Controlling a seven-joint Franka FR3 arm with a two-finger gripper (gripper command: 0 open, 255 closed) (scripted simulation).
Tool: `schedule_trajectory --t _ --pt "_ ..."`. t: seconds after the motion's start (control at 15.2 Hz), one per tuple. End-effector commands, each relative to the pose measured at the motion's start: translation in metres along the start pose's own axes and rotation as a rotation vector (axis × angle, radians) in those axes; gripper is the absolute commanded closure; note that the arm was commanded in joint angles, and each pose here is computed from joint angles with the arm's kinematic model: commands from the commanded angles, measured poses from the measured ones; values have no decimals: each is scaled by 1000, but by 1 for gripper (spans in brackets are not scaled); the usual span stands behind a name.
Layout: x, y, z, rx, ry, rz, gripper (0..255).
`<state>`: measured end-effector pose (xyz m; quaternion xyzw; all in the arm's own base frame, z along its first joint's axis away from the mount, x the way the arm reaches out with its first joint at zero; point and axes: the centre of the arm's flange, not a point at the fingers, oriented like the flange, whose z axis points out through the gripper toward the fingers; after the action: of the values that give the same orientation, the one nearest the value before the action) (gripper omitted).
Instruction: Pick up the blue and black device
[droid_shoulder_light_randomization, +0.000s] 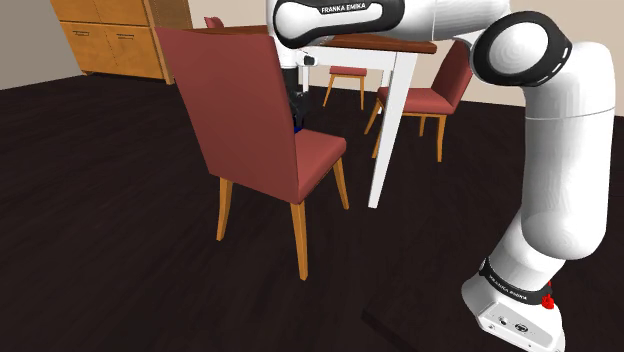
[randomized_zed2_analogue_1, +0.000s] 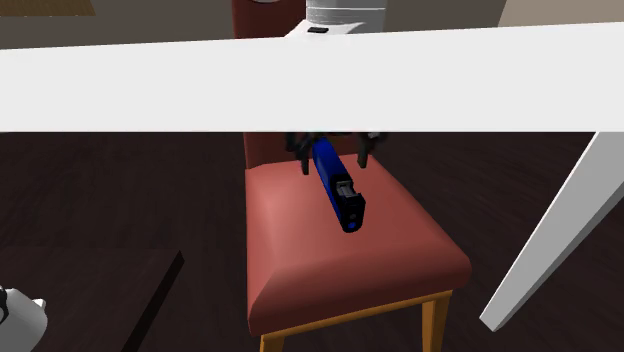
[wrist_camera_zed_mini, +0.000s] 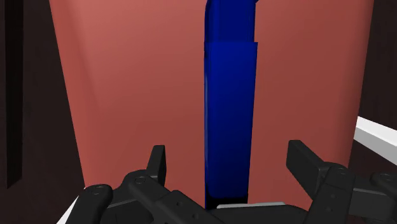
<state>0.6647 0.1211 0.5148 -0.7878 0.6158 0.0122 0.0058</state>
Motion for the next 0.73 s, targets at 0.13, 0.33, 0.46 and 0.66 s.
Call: schedule_trajectory --t 0.13,0.33,0.46,0.66 --pt "1 0 21 1 0 2 0" --pt "1 -1 24 1 0 2 255" --pt "1 -1 24 1 0 2 255" --pt "1 -1 24 1 0 2 255"
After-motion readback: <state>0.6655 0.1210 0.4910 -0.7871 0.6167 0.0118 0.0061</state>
